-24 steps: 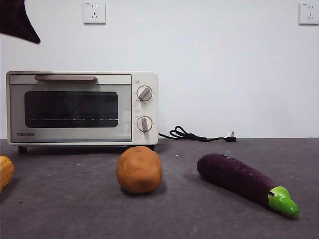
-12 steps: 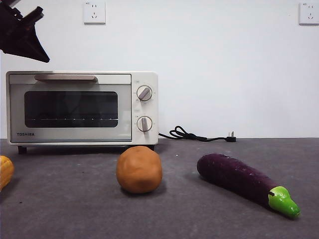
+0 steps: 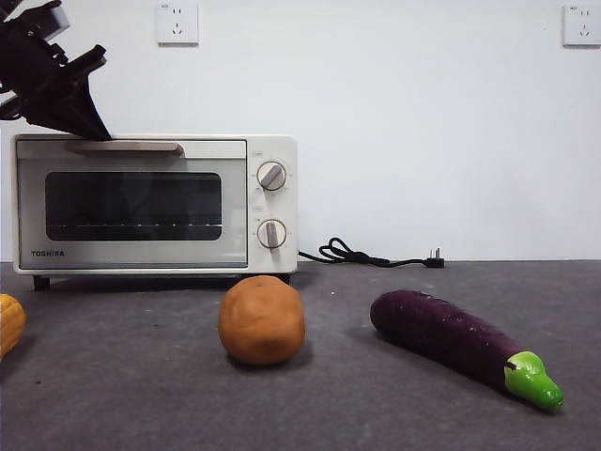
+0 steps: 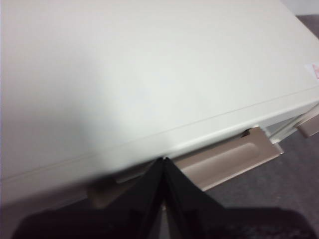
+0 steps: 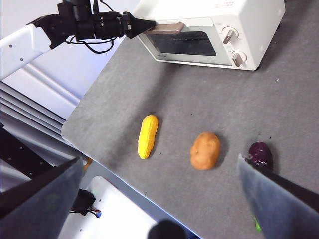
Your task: Take the eggplant from the table,put the eggplant in the oven
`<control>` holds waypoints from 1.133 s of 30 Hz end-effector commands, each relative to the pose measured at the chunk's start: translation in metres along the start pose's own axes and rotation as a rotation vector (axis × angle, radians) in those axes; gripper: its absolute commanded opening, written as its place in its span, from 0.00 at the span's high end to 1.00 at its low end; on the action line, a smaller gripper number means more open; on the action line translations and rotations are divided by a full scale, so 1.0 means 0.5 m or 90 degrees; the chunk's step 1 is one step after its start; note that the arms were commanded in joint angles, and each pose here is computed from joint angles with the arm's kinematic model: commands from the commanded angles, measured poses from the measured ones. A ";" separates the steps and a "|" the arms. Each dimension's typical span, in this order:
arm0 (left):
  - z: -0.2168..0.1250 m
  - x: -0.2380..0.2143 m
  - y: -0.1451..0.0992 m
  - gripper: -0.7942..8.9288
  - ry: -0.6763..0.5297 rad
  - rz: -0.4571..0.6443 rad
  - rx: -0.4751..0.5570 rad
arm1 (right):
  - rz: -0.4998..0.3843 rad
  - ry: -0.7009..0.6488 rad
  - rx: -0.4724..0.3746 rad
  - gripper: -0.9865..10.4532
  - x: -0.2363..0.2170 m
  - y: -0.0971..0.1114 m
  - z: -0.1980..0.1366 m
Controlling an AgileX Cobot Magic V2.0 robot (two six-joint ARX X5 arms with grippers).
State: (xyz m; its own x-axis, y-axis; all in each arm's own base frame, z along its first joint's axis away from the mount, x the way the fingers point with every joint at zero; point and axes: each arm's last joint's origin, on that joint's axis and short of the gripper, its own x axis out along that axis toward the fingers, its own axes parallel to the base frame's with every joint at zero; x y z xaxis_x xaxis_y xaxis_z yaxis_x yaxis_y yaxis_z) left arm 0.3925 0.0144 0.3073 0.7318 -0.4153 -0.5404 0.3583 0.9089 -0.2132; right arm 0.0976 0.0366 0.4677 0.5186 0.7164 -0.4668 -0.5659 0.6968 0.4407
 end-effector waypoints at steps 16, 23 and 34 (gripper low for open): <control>-0.045 0.060 -0.040 0.92 0.118 -0.043 0.033 | 0.003 0.003 -0.004 0.36 -0.002 0.002 -0.002; -0.057 0.077 -0.094 0.92 0.164 -0.082 0.051 | 0.004 -0.008 -0.013 0.36 -0.002 0.002 0.002; -0.076 0.081 -0.159 0.92 0.236 -0.126 0.060 | 0.004 -0.007 -0.026 0.36 0.002 0.000 0.006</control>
State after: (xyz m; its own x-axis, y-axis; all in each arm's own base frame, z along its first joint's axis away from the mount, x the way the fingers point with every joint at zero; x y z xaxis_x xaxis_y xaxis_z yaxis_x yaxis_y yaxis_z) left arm 0.3689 -0.0774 0.2790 0.3861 -0.5530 -0.7384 0.5463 0.7820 -0.3000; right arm 0.1006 0.0372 0.4675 0.5168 0.7176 -0.4669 -0.5761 0.6949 0.4303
